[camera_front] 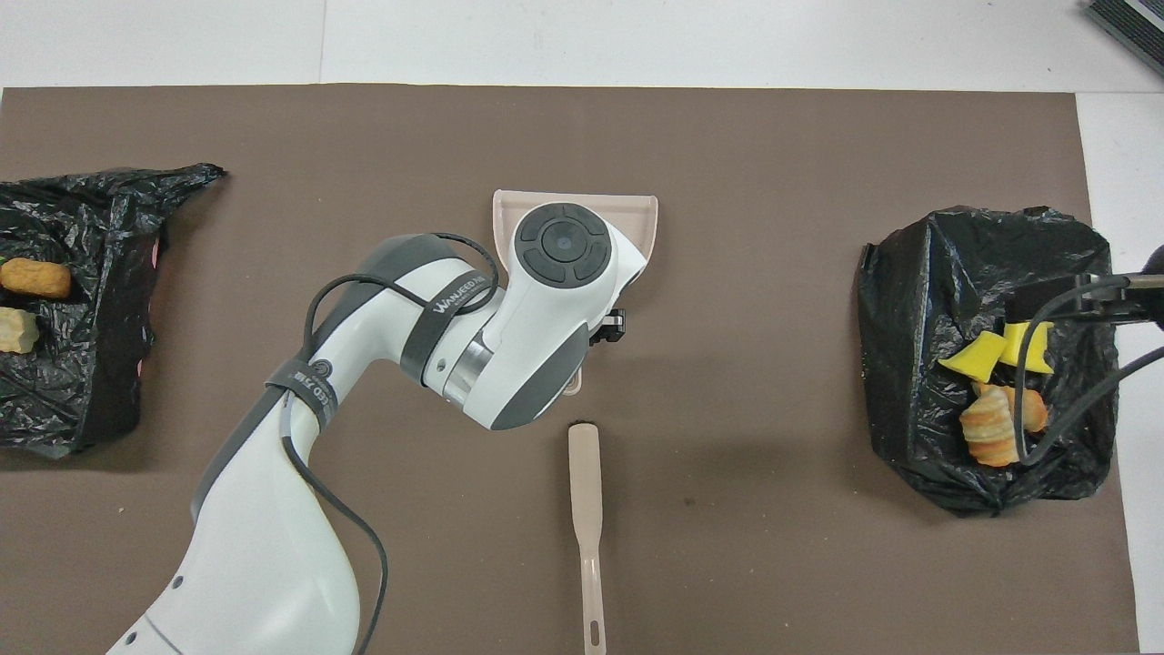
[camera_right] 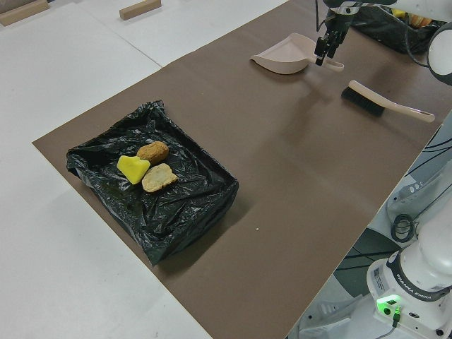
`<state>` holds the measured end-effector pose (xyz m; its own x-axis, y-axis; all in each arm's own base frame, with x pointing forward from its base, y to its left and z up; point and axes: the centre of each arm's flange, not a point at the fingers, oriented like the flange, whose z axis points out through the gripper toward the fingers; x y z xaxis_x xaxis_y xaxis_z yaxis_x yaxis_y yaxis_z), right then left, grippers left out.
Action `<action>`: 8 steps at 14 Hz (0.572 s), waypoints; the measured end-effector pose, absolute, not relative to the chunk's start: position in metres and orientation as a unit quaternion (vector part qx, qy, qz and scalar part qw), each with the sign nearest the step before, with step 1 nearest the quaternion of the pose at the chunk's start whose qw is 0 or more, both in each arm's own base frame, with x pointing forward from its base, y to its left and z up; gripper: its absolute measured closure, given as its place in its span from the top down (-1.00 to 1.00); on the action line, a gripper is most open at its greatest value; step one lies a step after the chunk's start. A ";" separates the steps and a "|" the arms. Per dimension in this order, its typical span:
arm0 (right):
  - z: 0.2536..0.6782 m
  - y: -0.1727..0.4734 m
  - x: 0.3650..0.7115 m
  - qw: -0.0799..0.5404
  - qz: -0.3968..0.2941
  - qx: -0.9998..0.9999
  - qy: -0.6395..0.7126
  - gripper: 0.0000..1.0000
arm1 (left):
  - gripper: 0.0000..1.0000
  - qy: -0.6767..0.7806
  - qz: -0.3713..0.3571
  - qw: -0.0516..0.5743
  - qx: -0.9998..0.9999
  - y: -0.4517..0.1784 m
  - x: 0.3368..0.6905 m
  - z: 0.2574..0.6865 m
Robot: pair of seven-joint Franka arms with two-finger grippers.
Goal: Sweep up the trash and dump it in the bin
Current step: 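Lower the dustpan onto the table, open the left gripper and withdraw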
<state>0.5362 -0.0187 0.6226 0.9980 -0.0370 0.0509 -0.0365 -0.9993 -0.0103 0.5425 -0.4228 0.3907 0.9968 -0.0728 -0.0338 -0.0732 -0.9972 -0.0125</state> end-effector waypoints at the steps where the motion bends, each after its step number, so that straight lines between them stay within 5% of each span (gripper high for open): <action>1: 0.623 -0.019 0.536 0.005 -0.026 -0.999 0.018 1.00 | 0.92 0.026 0.012 0.008 -1.000 -0.410 0.549 0.402; 8: 0.623 -0.019 0.536 0.005 -0.026 -0.999 0.018 1.00 | 1.00 0.007 -0.002 0.021 -1.000 -0.257 0.615 0.463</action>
<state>0.5362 -0.0187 0.6226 0.9980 -0.0370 0.0509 -0.0365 -0.9993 -0.0103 0.6148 -0.2571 0.4629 0.9999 -0.0139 0.0039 -0.0137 -0.9990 -0.0429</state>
